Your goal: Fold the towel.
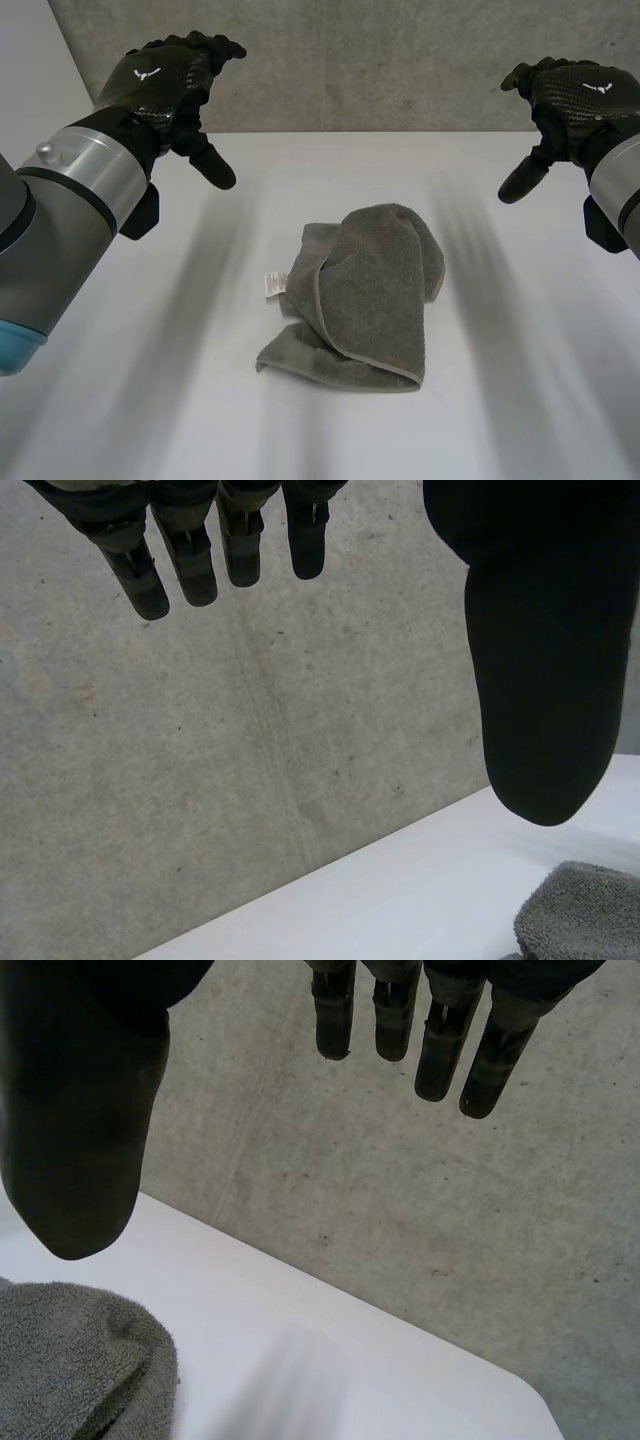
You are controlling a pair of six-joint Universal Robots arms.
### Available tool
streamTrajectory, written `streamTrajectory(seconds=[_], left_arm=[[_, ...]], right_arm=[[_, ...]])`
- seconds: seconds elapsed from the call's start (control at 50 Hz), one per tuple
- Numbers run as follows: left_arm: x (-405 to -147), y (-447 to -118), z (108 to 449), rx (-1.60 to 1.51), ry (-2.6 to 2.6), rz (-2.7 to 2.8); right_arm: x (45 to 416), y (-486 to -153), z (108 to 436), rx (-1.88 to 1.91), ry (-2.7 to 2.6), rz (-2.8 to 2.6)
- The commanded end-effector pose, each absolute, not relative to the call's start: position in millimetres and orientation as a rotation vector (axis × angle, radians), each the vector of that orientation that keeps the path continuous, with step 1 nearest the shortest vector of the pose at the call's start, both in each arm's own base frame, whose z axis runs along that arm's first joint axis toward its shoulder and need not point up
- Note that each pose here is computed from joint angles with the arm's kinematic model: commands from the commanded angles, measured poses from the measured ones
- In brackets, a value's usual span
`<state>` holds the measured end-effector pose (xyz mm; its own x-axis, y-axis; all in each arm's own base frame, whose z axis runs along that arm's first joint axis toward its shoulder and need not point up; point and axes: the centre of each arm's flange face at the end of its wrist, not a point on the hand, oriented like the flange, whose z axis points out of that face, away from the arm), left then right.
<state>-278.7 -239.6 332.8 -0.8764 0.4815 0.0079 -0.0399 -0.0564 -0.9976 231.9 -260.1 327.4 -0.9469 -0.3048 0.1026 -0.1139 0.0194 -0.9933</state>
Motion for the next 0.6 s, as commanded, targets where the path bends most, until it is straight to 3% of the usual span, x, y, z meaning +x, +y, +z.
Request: streamTrajectory(seconds=[0.02,0.16,0.26,0.4,0.6], left_arm=[[-279,-239,332,-0.474,-1.866,1.989],[-283,-238,323,-0.542,-1.872,1.958],[-295,-240,300,-0.804,-1.876,1.922],[-307,-229,243,-1.292,-1.847,1.815],[-324,-224,186,-1.496,-1.746,1.686]], right_arm=[[233,-260,327,-0.479,2.131,-2.063],[239,-257,318,-0.748,2.170,-2.089],[248,-229,285,-1.185,2.256,-1.897],[252,-209,255,-1.113,2.293,-1.661],[250,-193,210,-1.064,2.292,-1.525]])
